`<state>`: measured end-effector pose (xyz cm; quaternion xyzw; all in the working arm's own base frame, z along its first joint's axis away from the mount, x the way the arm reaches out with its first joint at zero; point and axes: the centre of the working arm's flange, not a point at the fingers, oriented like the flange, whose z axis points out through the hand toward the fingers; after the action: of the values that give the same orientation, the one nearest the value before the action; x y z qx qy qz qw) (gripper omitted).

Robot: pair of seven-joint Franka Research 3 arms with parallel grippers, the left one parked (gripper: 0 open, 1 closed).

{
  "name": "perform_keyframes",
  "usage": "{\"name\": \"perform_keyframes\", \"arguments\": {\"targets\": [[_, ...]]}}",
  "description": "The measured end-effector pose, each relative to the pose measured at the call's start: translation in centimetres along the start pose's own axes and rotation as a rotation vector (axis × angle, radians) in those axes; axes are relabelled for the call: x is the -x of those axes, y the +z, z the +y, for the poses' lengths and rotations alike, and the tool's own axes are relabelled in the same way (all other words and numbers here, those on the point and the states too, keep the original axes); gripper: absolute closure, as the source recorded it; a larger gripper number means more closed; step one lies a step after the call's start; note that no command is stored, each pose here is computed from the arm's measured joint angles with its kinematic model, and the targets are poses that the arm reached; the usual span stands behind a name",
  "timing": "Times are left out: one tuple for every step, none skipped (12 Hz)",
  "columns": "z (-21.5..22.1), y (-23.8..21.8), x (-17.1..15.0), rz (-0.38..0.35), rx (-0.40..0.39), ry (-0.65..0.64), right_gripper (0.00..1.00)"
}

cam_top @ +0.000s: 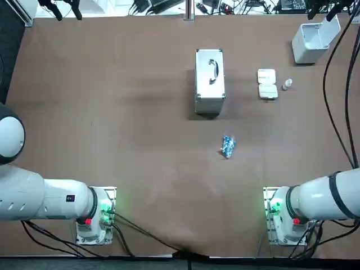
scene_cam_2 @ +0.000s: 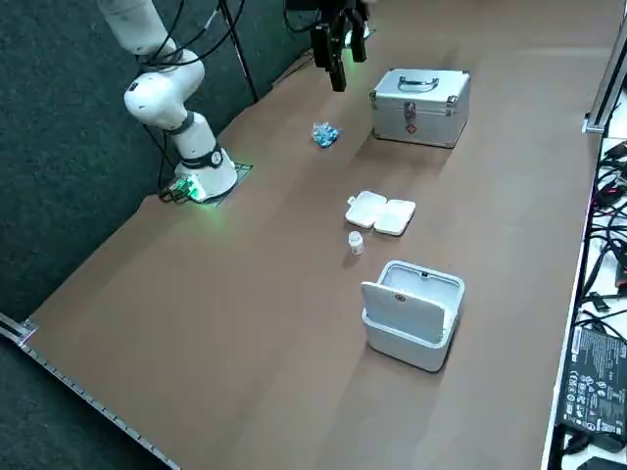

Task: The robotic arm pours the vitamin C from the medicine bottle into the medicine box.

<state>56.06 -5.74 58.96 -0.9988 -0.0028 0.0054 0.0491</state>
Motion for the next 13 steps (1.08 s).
{"name": "perform_keyframes", "arguments": {"targets": [[0.4, 0.1, 0.0, -0.002, -0.004, -0.043, 0.0], [0.8, 0.3, 0.0, -0.001, -0.02, -0.093, 0.0], [1.2, 0.6, -0.1, 0.001, -0.045, -0.133, 0.0], [1.8, 0.9, -0.3, 0.003, -0.07, -0.169, 0.0], [2.5, 1.3, -0.4, 0.006, -0.092, -0.208, 0.0], [3.2, 1.7, -0.5, 0.009, -0.109, -0.242, 0.0], [3.8, 2.1, -0.7, 0.013, -0.126, -0.278, 0.0], [4.4, 2.4, -0.8, 0.019, -0.14, -0.315, 0.0], [5.0, 2.8, -1.0, 0.027, -0.154, -0.354, 0.0], [5.6, 3.3, -1.2, 0.036, -0.168, -0.391, 0.0], [6.3, 3.8, -1.4, 0.05, -0.182, -0.425, 0.0], [7.0, 4.4, -1.6, 0.063, -0.195, -0.456, 0.0], [7.8, 5.0, -1.7, 0.077, -0.207, -0.487, 0.0]]}}
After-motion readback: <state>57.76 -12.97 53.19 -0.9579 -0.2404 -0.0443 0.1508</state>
